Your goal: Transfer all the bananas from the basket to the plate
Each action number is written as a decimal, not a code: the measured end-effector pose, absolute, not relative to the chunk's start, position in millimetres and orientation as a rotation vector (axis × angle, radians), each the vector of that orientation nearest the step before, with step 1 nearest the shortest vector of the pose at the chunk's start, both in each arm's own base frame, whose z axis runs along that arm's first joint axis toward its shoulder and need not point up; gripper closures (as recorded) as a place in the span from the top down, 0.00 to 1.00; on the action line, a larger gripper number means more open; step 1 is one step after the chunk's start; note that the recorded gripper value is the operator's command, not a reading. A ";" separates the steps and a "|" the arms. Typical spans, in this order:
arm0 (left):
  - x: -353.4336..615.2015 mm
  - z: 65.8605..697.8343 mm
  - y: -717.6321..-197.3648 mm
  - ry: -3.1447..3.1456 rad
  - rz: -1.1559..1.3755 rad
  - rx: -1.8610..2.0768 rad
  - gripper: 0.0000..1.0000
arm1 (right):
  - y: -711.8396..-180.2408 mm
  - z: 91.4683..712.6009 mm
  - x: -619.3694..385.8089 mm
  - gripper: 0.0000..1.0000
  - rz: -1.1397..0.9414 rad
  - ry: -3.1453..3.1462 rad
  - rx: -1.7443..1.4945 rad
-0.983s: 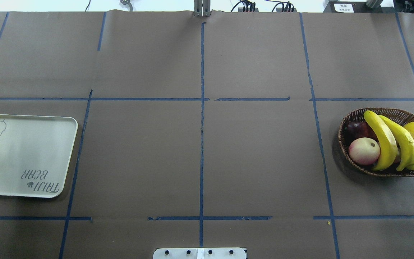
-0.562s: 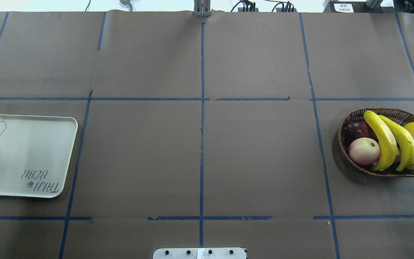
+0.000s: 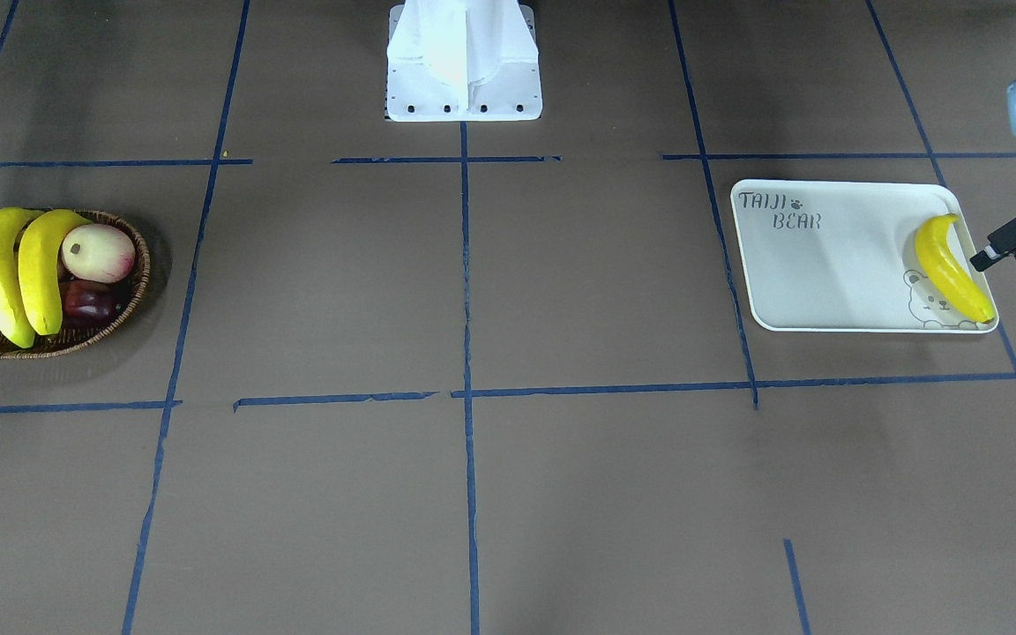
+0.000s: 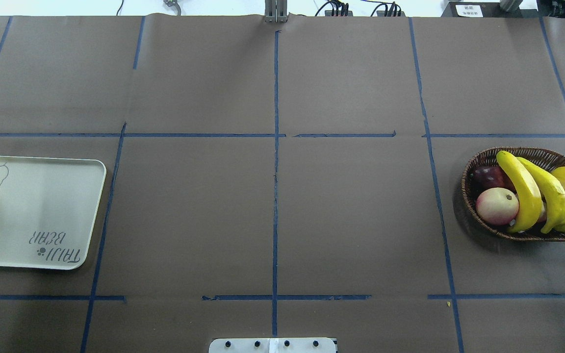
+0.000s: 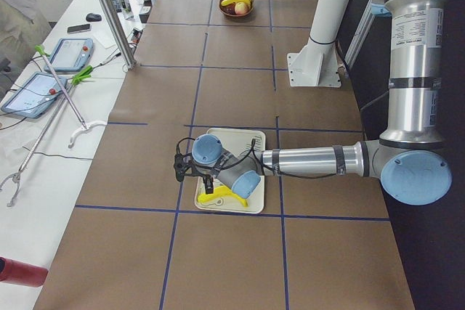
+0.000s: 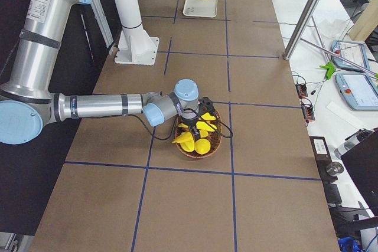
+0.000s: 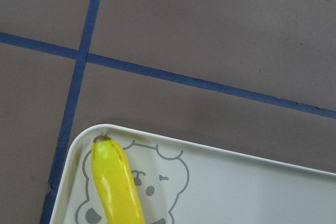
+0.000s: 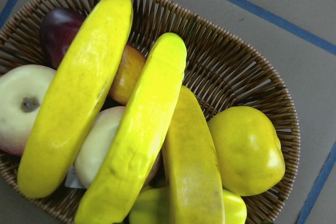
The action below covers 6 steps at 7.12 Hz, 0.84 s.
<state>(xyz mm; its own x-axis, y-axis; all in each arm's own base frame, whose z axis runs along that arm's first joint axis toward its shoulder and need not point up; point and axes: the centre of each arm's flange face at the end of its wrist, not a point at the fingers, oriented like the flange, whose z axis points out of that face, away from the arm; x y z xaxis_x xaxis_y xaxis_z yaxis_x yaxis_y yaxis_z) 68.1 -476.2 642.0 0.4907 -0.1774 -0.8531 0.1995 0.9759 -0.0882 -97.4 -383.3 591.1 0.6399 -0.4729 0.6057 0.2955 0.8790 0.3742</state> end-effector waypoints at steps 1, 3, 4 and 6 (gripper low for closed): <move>68.1 642.2 -476.2 1.032 -0.230 0.023 1.00 | -381.5 601.7 -102.7 0.72 -0.465 -0.745 0.238; 68.0 642.7 -475.9 1.031 -0.232 0.023 1.00 | -381.2 623.2 -106.6 0.35 -0.484 -0.736 0.208; 67.9 642.9 -475.8 1.031 -0.232 0.023 1.00 | -381.4 626.1 -107.3 0.13 -0.481 -0.739 0.201; 67.7 643.9 -475.2 1.030 -0.233 0.022 1.00 | -381.9 624.5 -108.8 0.01 -0.480 -0.750 0.198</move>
